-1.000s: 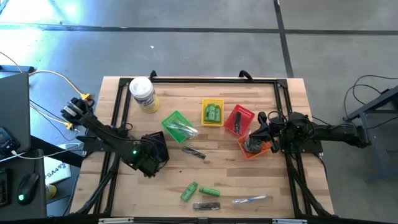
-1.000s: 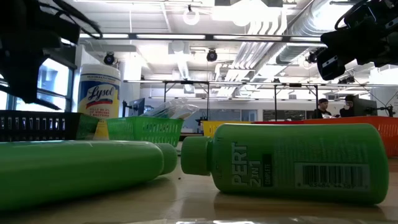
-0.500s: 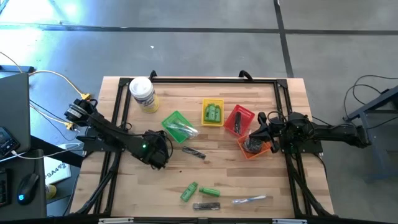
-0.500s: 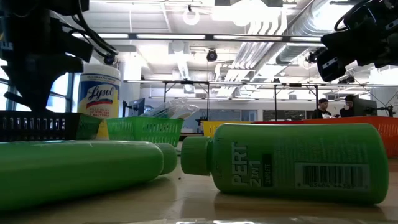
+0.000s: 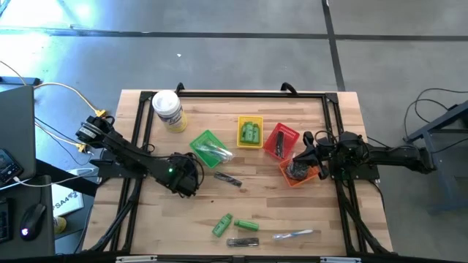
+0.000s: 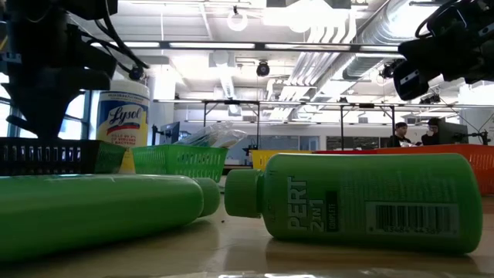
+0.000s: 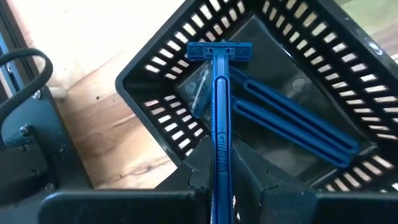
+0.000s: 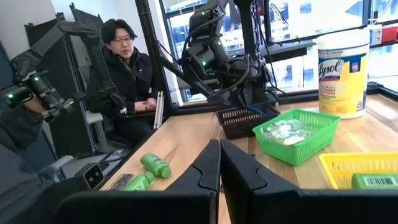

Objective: Pick & Place Travel size toiletries

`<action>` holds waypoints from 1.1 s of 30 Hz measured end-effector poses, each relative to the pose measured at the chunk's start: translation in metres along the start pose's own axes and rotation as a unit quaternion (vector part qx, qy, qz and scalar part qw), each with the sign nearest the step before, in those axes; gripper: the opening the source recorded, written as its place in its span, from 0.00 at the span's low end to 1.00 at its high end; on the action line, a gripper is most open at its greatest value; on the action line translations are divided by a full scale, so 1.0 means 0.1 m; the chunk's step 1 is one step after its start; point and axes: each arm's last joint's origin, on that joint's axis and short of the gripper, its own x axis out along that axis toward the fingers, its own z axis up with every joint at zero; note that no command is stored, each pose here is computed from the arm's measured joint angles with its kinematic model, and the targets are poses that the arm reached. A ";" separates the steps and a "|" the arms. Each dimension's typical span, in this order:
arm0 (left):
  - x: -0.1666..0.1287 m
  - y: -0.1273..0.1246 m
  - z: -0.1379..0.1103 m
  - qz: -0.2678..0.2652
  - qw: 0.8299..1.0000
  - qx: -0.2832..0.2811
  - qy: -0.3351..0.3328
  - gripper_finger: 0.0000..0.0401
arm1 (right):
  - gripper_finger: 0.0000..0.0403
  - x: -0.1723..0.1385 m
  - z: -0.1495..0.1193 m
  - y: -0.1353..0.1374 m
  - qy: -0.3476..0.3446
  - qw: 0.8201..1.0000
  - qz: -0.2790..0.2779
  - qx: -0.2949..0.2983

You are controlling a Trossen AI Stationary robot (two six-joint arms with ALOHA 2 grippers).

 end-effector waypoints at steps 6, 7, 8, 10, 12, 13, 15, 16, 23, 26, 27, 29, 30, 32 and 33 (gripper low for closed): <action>0.00 -0.01 0.01 -0.004 1.000 -0.015 -0.014 0.07 | 0.01 0.00 0.00 0.00 -0.002 1.000 0.000 0.001; 0.00 -0.01 0.01 -0.007 1.000 -0.016 -0.021 0.07 | 0.01 0.00 0.00 0.00 -0.002 1.000 0.000 0.001; 0.00 -0.02 0.02 -0.011 0.999 -0.017 -0.028 0.07 | 0.01 0.00 0.00 0.00 -0.001 1.000 0.001 0.002; 0.00 -0.03 0.02 -0.015 0.999 -0.019 -0.032 0.07 | 0.01 0.00 0.00 0.00 -0.001 1.000 0.001 0.002; 0.00 -0.03 0.02 -0.014 0.999 -0.016 -0.034 0.07 | 0.01 0.00 0.00 0.00 -0.001 1.000 0.000 0.002; 0.00 -0.03 0.02 -0.015 0.999 -0.015 -0.035 0.07 | 0.01 0.00 0.00 0.00 -0.002 1.000 0.000 0.001; 0.00 -0.03 0.02 -0.016 0.999 -0.014 -0.038 0.07 | 0.01 0.00 0.00 0.00 -0.002 1.000 0.001 0.001; 0.00 -0.03 0.02 -0.016 0.999 -0.014 -0.038 0.08 | 0.01 0.00 0.01 0.00 -0.004 1.000 0.001 0.000; -0.01 -0.08 0.02 -0.042 0.998 0.004 -0.043 0.16 | 0.01 0.00 0.01 0.00 -0.005 1.000 0.002 0.000; -0.01 -0.13 0.03 -0.064 0.996 0.020 -0.052 0.20 | 0.01 0.00 0.01 0.00 -0.005 1.000 0.002 0.000; -0.01 -0.14 0.03 -0.069 0.996 0.023 -0.053 0.22 | 0.01 0.00 0.01 0.00 -0.006 1.000 0.003 0.001; -0.01 -0.14 0.03 -0.071 0.996 0.024 -0.054 0.25 | 0.01 0.00 0.01 0.00 -0.006 1.000 0.003 0.001; -0.01 -0.14 0.03 -0.070 0.996 0.024 -0.054 0.27 | 0.01 0.00 0.01 0.00 -0.006 1.000 0.003 0.001; -0.01 -0.14 0.03 -0.070 0.996 0.026 -0.053 0.30 | 0.01 0.00 0.01 0.00 -0.006 1.000 0.003 0.001; -0.02 -0.14 0.03 -0.069 0.996 0.031 -0.054 0.32 | 0.01 0.00 0.01 0.00 -0.006 1.000 0.003 0.001</action>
